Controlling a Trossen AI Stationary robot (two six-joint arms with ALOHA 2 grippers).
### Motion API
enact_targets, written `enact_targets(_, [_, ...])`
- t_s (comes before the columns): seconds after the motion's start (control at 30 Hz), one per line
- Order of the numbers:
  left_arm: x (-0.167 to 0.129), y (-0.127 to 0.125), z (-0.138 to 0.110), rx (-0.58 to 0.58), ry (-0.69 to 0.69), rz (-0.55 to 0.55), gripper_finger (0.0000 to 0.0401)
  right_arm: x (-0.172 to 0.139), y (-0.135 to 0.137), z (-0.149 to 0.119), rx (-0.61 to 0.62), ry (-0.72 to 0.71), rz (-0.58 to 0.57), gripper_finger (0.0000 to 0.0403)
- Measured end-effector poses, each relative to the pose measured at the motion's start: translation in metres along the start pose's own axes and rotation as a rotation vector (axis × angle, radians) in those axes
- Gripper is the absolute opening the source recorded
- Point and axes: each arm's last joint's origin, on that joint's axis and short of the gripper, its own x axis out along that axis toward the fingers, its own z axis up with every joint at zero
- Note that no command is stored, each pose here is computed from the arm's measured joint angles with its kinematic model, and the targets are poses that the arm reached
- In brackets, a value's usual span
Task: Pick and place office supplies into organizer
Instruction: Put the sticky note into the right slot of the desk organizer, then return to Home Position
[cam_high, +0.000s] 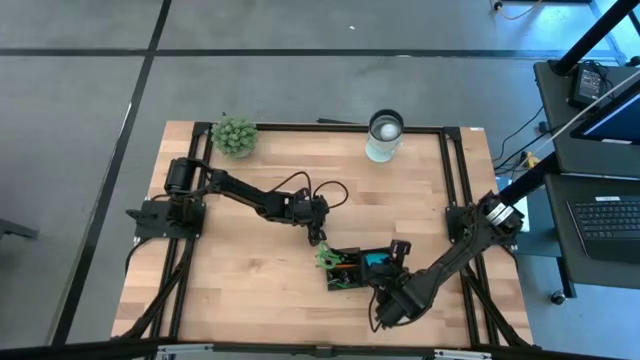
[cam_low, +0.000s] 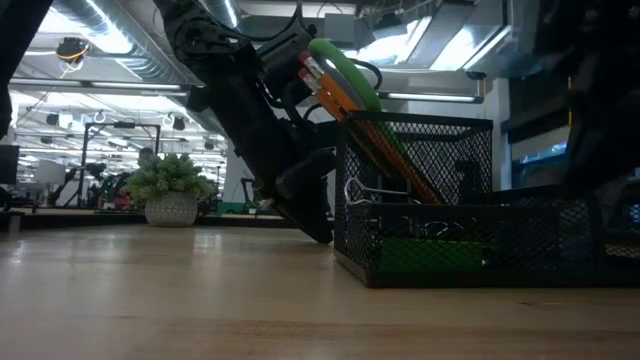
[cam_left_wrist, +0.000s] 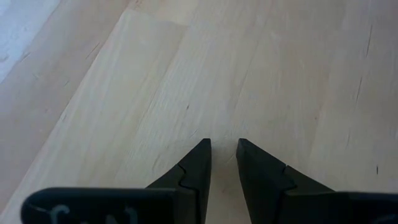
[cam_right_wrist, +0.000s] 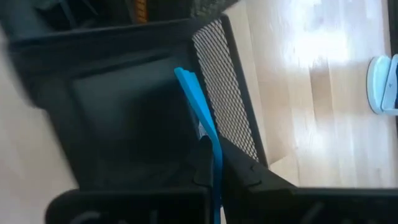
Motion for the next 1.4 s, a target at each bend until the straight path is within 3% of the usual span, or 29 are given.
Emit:
enact_targets(0.4, [0.0000, -0.0015, 0.0001, 0.001, -0.013, 0.005, 0.0075, 0.0128, 0.0022, 0.0029, -0.058, -0.025, 0.035, 0.0020])
enact_targets(1.0, [0.0000, -0.0015, 0.0005, 0.000, -0.020, 0.012, 0.0075, 0.0125, 0.0061, 0.0017, -0.036, 0.050, 0.128, 0.0138])
enact_targets(1.4, [0.0000, -0.0014, 0.0007, 0.000, -0.021, 0.014, 0.0075, 0.0058, 0.0086, 0.0064, -0.027, 0.085, 0.196, 0.0143])
